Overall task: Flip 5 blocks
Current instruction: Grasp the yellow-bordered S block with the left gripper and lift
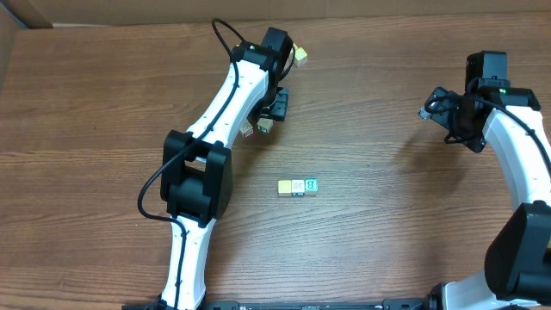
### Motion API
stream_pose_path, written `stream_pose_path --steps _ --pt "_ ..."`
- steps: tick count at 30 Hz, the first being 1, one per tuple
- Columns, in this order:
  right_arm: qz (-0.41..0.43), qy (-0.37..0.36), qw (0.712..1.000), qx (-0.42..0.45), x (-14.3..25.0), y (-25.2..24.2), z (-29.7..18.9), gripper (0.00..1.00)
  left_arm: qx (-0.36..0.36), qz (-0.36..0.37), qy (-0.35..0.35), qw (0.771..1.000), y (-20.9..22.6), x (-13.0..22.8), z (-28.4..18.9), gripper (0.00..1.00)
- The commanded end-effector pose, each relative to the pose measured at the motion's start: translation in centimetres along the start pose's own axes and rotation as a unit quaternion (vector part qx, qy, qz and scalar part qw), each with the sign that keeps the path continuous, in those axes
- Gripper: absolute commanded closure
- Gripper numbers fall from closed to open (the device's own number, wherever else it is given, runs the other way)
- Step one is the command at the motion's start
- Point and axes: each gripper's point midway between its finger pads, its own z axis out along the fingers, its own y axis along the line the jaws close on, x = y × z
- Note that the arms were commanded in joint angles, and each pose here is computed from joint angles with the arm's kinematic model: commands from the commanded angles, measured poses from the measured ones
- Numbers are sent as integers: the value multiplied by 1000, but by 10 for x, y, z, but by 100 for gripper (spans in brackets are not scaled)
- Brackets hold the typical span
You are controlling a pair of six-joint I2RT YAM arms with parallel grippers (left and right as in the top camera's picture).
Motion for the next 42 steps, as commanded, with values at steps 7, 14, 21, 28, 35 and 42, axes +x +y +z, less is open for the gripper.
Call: stream_pose_path --steps 7,14,21,28,35,42 --pt "-1 -11 1000 -1 -6 1 -5 0 -1 34 0 999 -3 2 17 47" --pt "-1 -11 1000 -1 -6 1 -5 0 -2 34 3 999 -4 8 33 48" --pt "-1 -11 1000 -1 -6 1 -5 0 -1 34 -2 999 -4 6 33 63" --pt "-1 -11 1000 -1 -6 1 -5 0 3 34 2 999 -5 8 32 72" --pt "-1 -11 1000 -1 -6 1 -5 0 10 35 11 999 -7 12 32 73" --pt "-1 -11 1000 -1 -6 1 -5 0 23 35 22 999 -11 16 32 63"
